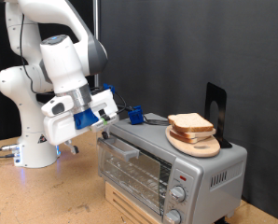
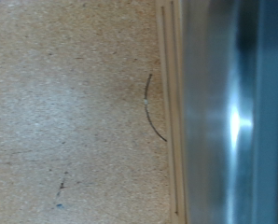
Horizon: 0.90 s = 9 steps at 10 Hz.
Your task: Make a piece of toast with the oven
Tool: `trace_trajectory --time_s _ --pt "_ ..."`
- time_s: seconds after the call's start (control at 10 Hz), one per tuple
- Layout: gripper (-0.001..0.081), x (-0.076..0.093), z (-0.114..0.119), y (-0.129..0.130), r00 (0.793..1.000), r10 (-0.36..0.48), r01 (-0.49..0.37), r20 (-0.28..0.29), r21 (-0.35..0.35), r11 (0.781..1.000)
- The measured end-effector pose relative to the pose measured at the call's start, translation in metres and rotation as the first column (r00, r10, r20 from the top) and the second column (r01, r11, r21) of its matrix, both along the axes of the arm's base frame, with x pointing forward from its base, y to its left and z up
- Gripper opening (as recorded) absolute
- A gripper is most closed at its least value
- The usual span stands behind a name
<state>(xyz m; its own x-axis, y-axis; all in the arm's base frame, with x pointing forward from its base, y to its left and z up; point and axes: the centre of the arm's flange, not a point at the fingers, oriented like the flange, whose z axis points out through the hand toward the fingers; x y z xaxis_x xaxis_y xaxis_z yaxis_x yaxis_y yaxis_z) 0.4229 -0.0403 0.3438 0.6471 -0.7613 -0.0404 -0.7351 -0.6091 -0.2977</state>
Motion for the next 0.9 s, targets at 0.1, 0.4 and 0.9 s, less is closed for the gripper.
trace_trajectory --time_s 0.1,0.4,0.9 --pt "0.0809 -0.001 -0.003 -0.007 1.000 0.007 -0.007 -0.007 -0.019 1.000" --pt "0.0809 -0.002 -0.014 -0.027 0.999 0.025 -0.029 -0.041 -0.101 0.995" --pt "0.0809 0.006 -0.028 -0.050 0.999 -0.028 0.019 -0.046 -0.185 0.983"
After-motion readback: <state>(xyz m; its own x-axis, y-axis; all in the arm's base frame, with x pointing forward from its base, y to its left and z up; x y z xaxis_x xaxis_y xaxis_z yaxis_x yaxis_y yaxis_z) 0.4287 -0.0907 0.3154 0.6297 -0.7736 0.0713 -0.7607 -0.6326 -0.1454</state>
